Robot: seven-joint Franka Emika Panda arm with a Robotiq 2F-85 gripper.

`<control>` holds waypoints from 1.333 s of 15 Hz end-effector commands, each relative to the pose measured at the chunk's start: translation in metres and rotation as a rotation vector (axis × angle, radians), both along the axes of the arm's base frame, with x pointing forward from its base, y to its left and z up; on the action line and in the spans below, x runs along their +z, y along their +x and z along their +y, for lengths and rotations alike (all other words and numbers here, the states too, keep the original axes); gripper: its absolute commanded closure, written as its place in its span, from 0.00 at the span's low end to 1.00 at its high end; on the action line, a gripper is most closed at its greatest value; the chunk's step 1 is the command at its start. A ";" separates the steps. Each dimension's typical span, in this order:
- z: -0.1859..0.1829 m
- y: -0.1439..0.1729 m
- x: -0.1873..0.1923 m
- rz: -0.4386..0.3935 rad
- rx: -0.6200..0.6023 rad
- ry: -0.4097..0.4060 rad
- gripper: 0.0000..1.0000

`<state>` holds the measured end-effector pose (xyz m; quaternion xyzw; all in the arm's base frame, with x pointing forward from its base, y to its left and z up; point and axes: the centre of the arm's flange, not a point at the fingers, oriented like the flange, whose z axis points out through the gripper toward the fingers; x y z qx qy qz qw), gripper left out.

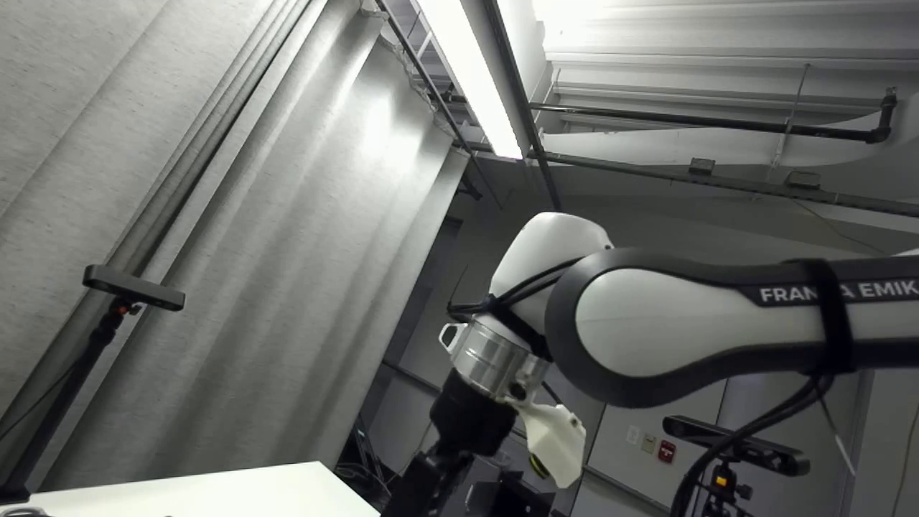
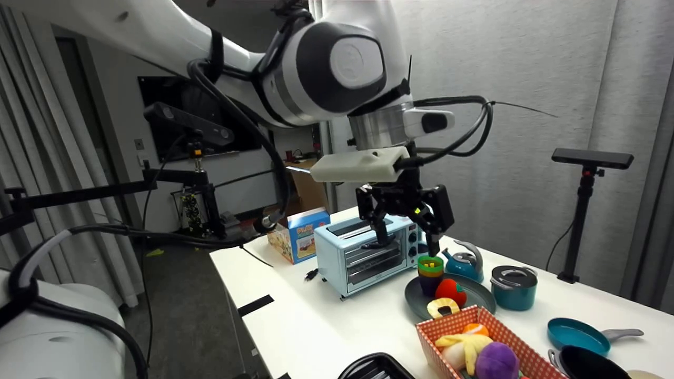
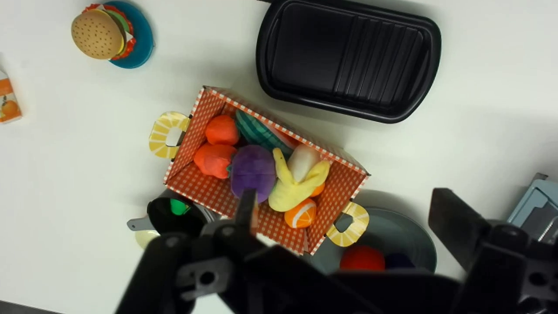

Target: Put the orange object in the brown box, then remove the purple and yellow objects and put them on the table

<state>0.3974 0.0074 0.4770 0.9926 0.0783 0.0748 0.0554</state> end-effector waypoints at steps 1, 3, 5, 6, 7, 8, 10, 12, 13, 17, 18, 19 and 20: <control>-0.004 0.033 -0.030 -0.054 -0.004 0.005 0.00; -0.001 0.054 -0.047 -0.083 0.015 0.007 0.00; 0.003 0.073 -0.066 -0.103 0.033 -0.001 0.00; 0.005 0.082 -0.074 -0.109 0.043 -0.005 0.00; 0.009 0.090 -0.082 -0.115 0.059 -0.008 0.00; 0.014 0.098 -0.089 -0.120 0.078 -0.009 0.00; 0.025 0.110 -0.095 -0.135 0.118 -0.014 0.00; 0.039 0.118 -0.093 -0.154 0.162 -0.023 0.00; 0.027 0.100 -0.097 -0.127 0.123 -0.008 0.00; 0.039 0.111 -0.095 -0.138 0.151 -0.013 0.00; 0.039 0.111 -0.094 -0.140 0.152 -0.013 0.00; 0.039 0.111 -0.094 -0.140 0.152 -0.013 0.00; 0.039 0.111 -0.094 -0.140 0.152 -0.013 0.00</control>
